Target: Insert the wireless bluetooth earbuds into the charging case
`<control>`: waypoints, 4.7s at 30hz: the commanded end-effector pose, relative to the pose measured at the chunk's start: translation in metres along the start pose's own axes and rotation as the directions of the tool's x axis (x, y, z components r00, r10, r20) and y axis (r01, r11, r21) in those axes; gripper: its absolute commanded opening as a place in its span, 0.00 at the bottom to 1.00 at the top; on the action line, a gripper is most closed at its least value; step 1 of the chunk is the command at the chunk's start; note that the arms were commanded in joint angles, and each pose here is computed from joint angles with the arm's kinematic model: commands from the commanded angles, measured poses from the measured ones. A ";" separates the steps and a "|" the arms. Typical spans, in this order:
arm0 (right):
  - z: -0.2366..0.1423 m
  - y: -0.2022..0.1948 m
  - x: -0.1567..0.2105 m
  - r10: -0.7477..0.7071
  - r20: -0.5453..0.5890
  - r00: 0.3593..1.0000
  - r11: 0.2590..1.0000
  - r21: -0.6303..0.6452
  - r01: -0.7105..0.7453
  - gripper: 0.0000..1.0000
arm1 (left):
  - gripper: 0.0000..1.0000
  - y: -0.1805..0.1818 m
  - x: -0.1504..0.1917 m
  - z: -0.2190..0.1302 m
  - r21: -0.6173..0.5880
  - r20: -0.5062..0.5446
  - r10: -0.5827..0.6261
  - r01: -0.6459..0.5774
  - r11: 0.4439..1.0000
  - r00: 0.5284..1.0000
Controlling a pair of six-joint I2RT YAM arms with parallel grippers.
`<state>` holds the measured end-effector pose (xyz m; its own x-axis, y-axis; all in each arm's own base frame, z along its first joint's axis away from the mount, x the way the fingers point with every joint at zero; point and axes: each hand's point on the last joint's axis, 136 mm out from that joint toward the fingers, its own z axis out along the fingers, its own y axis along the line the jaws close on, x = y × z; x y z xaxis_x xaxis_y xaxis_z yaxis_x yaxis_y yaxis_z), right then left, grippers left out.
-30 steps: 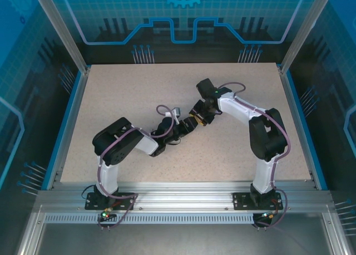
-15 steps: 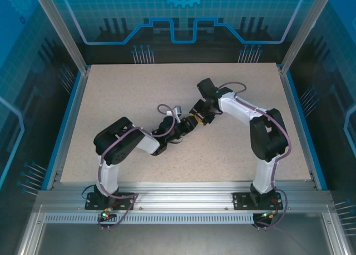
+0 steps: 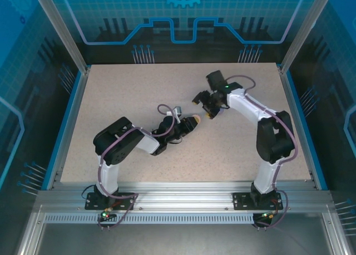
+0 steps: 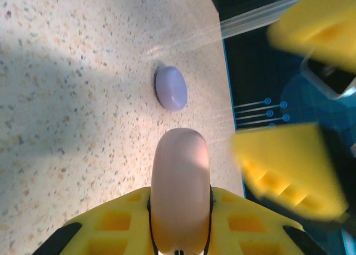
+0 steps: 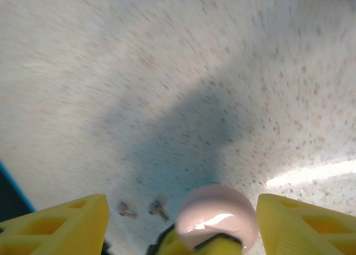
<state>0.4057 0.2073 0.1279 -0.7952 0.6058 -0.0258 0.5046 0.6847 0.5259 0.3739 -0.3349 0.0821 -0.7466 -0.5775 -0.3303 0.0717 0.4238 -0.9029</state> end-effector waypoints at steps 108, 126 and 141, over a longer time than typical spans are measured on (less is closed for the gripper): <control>-0.099 0.058 0.080 -0.665 0.193 0.721 0.520 -0.574 0.633 0.05 | 0.25 -0.143 -0.042 -0.094 0.411 -0.307 0.360 -0.218 0.885 0.881; -0.105 0.016 0.047 -0.861 0.225 0.456 0.418 -0.195 0.887 0.00 | 0.83 -0.156 -0.094 -0.114 0.340 -0.330 0.500 -0.394 0.854 0.801; -0.091 0.022 0.066 -0.939 0.167 0.300 0.237 -0.317 0.918 0.00 | 0.76 -0.130 -0.061 -0.100 0.420 -0.628 0.441 -0.197 0.886 0.641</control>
<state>0.3416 0.2191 0.2145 -0.6615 -0.3604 -0.6577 -0.6837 0.6502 0.3314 0.3620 -0.2816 0.2351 -0.8659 0.2015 -0.4578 0.4988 0.2788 -0.8207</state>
